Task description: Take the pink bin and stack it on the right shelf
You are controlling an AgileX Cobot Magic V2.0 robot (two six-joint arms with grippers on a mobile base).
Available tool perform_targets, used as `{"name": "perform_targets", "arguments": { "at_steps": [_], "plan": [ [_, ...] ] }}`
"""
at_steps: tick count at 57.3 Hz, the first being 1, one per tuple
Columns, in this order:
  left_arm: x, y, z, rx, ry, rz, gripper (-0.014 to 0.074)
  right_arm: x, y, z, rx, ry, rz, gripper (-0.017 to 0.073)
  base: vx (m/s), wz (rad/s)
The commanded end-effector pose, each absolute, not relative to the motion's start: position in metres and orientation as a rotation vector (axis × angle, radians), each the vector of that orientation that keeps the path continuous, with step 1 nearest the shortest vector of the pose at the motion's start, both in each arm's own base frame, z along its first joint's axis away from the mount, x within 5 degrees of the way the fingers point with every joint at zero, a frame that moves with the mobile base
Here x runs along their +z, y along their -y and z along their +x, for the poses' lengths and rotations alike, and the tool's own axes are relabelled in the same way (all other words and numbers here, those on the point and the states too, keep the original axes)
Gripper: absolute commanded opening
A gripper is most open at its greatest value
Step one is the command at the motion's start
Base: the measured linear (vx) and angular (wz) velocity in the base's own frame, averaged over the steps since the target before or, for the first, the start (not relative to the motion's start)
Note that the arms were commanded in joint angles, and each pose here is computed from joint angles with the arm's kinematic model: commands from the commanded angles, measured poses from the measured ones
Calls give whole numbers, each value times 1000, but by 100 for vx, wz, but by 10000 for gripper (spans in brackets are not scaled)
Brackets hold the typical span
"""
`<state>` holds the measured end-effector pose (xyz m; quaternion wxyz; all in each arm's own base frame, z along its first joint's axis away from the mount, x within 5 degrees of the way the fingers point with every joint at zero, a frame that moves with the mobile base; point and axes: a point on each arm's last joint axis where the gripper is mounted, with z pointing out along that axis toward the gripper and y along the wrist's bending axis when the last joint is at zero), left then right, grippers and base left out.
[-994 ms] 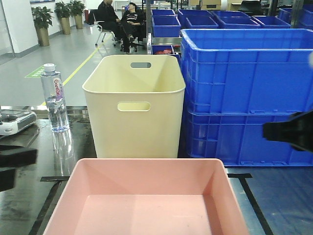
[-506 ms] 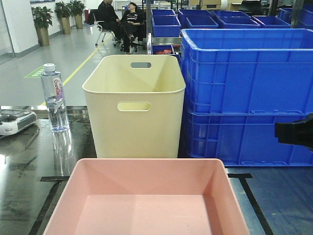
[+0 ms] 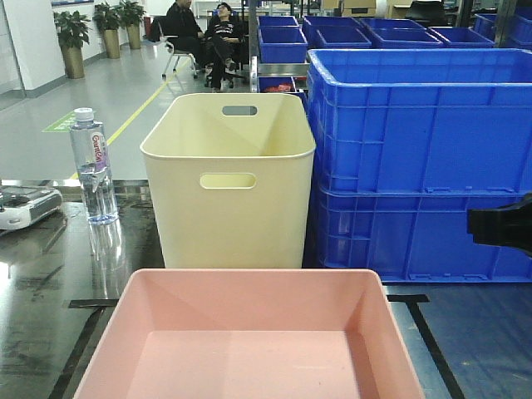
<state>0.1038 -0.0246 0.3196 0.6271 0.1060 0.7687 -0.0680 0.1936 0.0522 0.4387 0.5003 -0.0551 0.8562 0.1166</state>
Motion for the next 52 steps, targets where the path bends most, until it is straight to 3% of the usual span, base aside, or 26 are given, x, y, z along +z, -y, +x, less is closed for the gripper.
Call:
{"name": "perform_targets", "arguments": {
  "at_steps": [1, 11, 19, 32, 52],
  "plan": [
    [310, 14, 96, -75, -1602, 164, -2, 457, -50, 190, 279, -1953, -135, -13, 0, 0],
    [252, 5, 72, 64, -1451, 161, -2, 457, -50, 190, 279, -1953, -135, -13, 0, 0],
    [206, 2, 59, 19, -1423, 80, -2, 457, -50, 190, 279, -1953, -135, -13, 0, 0],
    [190, 3, 57, -50, -1612, 30, -2, 457, -50, 190, 276, -1957, -136, -13, 0, 0],
    [188, 3, 57, -51, -1641, 32, -2, 456, -50, 190, 278, -1960, -135, -13, 0, 0]
  ]
}}
